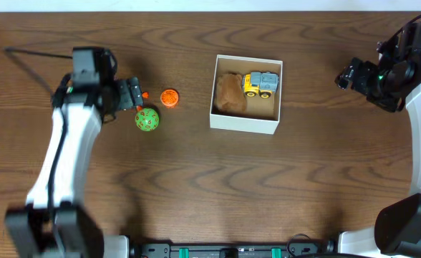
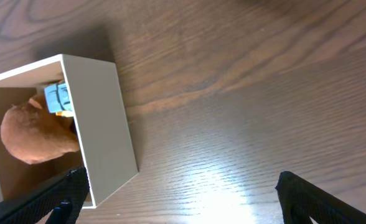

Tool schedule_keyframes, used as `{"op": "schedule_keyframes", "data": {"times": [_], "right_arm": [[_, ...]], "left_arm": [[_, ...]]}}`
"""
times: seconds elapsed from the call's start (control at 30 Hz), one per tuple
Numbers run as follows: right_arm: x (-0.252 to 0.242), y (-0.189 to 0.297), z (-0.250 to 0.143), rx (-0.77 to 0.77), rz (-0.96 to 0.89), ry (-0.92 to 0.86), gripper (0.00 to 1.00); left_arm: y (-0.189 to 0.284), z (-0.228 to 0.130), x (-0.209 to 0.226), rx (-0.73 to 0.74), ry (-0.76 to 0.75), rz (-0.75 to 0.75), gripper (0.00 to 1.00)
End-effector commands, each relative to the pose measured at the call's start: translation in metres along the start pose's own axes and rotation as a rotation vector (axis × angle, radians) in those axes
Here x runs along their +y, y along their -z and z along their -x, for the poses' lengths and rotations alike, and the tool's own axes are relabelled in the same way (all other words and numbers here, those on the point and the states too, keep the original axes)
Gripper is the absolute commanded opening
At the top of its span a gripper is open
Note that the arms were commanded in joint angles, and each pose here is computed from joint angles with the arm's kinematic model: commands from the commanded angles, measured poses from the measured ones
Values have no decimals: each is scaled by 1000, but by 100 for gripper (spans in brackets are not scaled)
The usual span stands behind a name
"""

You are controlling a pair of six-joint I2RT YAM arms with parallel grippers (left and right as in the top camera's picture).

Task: Pack container
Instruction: 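Withdraw the right gripper and grasp the pink duck with the left, then carry the pink duck into the box and release it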

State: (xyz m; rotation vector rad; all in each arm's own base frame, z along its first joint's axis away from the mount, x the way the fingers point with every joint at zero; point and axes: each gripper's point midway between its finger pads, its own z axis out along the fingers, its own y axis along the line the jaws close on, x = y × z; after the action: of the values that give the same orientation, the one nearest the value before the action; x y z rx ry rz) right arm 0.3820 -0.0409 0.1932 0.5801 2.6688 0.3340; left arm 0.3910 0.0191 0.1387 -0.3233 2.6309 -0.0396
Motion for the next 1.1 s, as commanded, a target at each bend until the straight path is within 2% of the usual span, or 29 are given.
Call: {"op": "schedule_keyframes", "data": {"times": [0.0,0.2,0.3,0.43,0.6,0.7,0.83,0.93,1.0,1.07], "right_arm": [[2,5,-1,-3,18,-17,99],[1,5,-5,12,14,-21,99],[1,5,-6,15,13,-22,99],[1,5,-6,15,13,-22,99],[1,5,-7,19,12,-22,99],[1,5,-7,22,11,-24,99],[1,5,-8,23,11,-24,99],[0,5,-10,33,8,-27,99],[-1,5,-13,44,5,-29,99],[-2,6,-15,54,2,-24,99]], "left_arm": [[-19,21,-1,8,-32,10,96],[-60,32,5,58,-171,67,88],[-75,27,6,82,-182,69,84],[-96,14,7,137,-213,67,73],[-114,2,6,184,-282,64,73],[-122,-3,6,204,-300,63,69],[-135,-12,8,236,-317,63,54],[-144,-20,10,263,-330,67,38],[-145,-19,10,261,-332,66,19],[-143,-14,9,242,-332,65,10]]}}
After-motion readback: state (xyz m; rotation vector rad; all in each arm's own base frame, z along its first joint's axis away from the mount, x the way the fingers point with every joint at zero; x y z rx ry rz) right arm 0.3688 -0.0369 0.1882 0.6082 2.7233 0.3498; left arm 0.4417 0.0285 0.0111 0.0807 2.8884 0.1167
